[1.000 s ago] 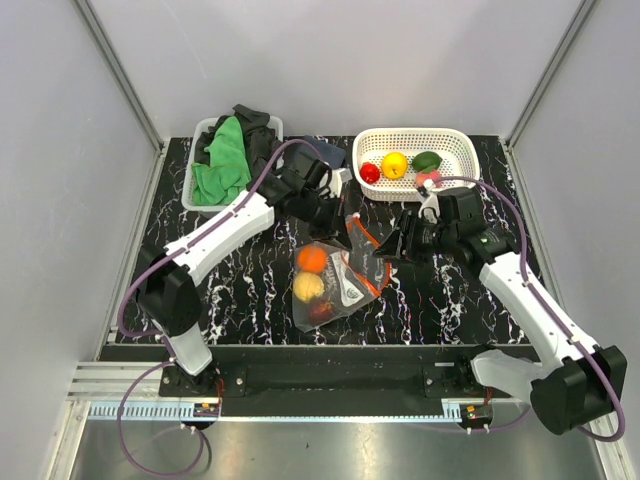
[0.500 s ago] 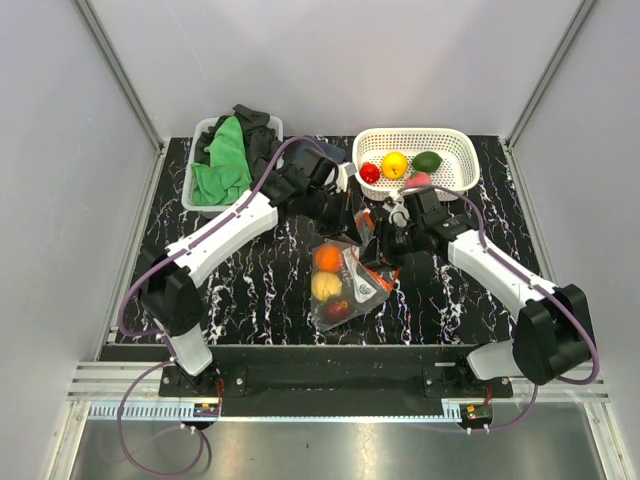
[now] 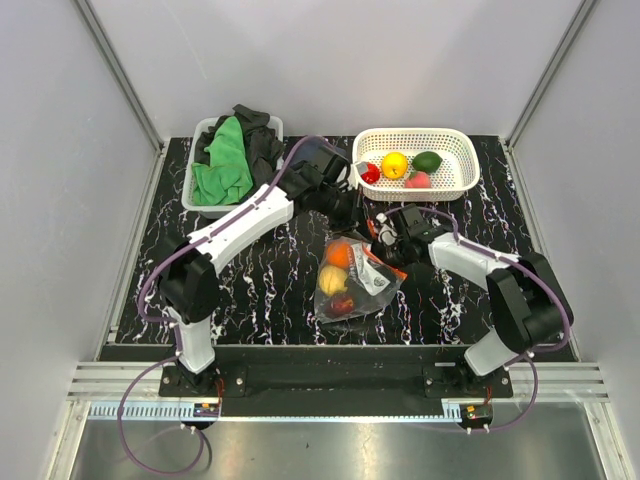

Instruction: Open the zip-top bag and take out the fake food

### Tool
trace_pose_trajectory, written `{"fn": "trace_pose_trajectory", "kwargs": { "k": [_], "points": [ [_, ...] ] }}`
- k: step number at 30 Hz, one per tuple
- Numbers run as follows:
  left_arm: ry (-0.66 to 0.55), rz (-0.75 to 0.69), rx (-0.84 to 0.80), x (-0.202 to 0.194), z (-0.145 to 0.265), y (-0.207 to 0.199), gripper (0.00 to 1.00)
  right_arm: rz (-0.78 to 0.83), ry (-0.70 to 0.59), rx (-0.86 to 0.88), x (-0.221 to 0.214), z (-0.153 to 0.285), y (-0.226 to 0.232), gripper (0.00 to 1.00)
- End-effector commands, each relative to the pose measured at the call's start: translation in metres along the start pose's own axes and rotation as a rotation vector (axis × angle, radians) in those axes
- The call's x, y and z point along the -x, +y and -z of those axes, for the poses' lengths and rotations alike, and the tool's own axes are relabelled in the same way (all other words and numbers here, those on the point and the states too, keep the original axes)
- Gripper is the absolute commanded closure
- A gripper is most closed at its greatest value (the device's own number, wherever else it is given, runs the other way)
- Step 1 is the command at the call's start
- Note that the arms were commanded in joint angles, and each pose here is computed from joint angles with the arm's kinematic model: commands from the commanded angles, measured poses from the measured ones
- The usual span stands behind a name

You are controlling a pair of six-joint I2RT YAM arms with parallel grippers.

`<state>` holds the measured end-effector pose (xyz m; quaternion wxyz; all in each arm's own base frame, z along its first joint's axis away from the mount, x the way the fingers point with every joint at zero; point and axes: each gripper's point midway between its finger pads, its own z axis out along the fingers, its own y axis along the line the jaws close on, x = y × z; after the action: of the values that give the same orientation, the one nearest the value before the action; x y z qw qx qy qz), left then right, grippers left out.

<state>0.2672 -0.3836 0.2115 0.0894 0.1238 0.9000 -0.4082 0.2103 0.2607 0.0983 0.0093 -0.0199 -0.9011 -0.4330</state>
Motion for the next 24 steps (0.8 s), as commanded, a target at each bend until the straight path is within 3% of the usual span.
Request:
{"fn": "trace_pose_trajectory", "kwargs": {
  "k": [1,6,24],
  "points": [
    [-0.035,-0.045,-0.108,0.016,0.003,-0.029,1.00,0.036,0.023,0.054,0.001,-0.009,0.003,0.38],
    [-0.019,-0.029,-0.118,0.014,-0.004,-0.028,1.00,0.035,0.059,0.055,-0.001,-0.017,-0.005,0.30],
    [0.032,0.022,-0.053,-0.003,-0.045,0.024,1.00,-0.004,0.158,0.068,-0.029,-0.047,-0.037,0.20]
  ]
}}
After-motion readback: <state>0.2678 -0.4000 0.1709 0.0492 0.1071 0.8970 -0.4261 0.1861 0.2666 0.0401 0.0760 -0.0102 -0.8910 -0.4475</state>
